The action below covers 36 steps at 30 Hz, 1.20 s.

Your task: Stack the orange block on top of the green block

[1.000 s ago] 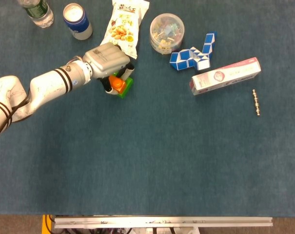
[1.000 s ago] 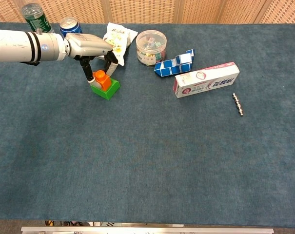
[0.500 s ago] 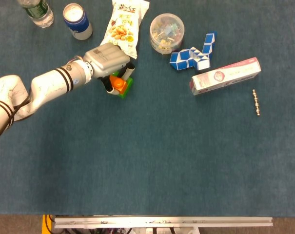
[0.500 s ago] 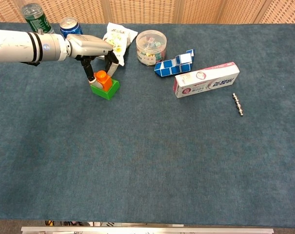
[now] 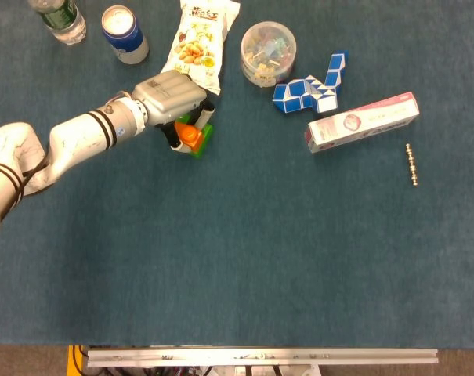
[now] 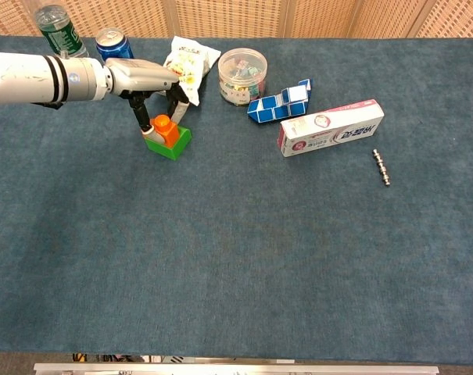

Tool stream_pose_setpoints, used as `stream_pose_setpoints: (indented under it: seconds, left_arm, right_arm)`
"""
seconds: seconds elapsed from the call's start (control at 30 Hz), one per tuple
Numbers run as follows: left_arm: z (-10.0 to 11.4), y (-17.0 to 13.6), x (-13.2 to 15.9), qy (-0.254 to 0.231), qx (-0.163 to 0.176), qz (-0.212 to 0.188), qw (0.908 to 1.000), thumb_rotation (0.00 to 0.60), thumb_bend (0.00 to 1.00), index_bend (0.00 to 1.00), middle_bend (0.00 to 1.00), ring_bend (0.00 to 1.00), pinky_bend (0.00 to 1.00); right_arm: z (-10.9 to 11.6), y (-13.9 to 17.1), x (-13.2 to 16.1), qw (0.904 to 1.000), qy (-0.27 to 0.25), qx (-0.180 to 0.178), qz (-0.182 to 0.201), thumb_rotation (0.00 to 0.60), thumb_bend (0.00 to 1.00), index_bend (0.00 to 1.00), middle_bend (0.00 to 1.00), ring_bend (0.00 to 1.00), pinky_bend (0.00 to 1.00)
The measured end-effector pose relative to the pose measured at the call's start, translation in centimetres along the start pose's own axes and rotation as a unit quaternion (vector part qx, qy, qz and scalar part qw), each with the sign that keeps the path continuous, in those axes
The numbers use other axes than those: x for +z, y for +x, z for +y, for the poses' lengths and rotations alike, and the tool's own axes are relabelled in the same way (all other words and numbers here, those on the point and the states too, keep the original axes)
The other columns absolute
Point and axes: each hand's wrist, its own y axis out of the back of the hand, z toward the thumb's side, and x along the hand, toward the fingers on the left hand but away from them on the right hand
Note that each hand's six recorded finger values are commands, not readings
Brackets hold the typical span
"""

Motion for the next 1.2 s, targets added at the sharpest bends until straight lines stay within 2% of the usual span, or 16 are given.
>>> stream_pose_setpoints:
  seconds: [0.67,0.77,0.9,1.0,1.2]
  left_arm:
    - [-0.8,0.1,-0.1,-0.012,0.001,-0.001,0.9999,0.600,0.24,0.54,0.55,0.37,0.25]
    - [-0.7,0.0,-0.2,-0.014,0.001,0.001,0.9999,0.600,0.24,0.43,0.47,0.33,0.24]
    - [-0.3,-0.4,-0.3,-0.018,0.001,0.004,0.9998,0.600,0.24,0.24,0.26,0.20,0.23]
    - [-0.1,-0.7,-0.3,-0.021,0.002,0.006,0.9998,0.600,0.24,0.13,0.16,0.13,0.21]
    - [0.6,-1.8,-0.4,-0.032,0.018,0.009,0.9993,0.600,0.24,0.11,0.13,0.11,0.19]
  right_arm:
    - [0.0,0.2,-0.3,1.0000,-0.001,-0.001,-0.003,0.600,0.42,0.59,0.56,0.50,0.60]
    - [0.0,0.2,-0.4,1.0000,-0.001,-0.001,-0.003,0.600,0.42,0.59,0.56,0.50,0.60]
    - [0.0,0.1,-0.4,1.0000,-0.002,-0.001,-0.003,0.600,0.42,0.59,0.56,0.50,0.60]
    - [0.0,0.1,-0.5,1.0000,-0.003,-0.001,-0.002,0.600,0.42,0.59,0.56,0.50,0.60]
    - [-0.1,-0.1,-0.5,1.0000,-0.006,0.001,0.002,0.600,0.42,0.59,0.56,0.50,0.60]
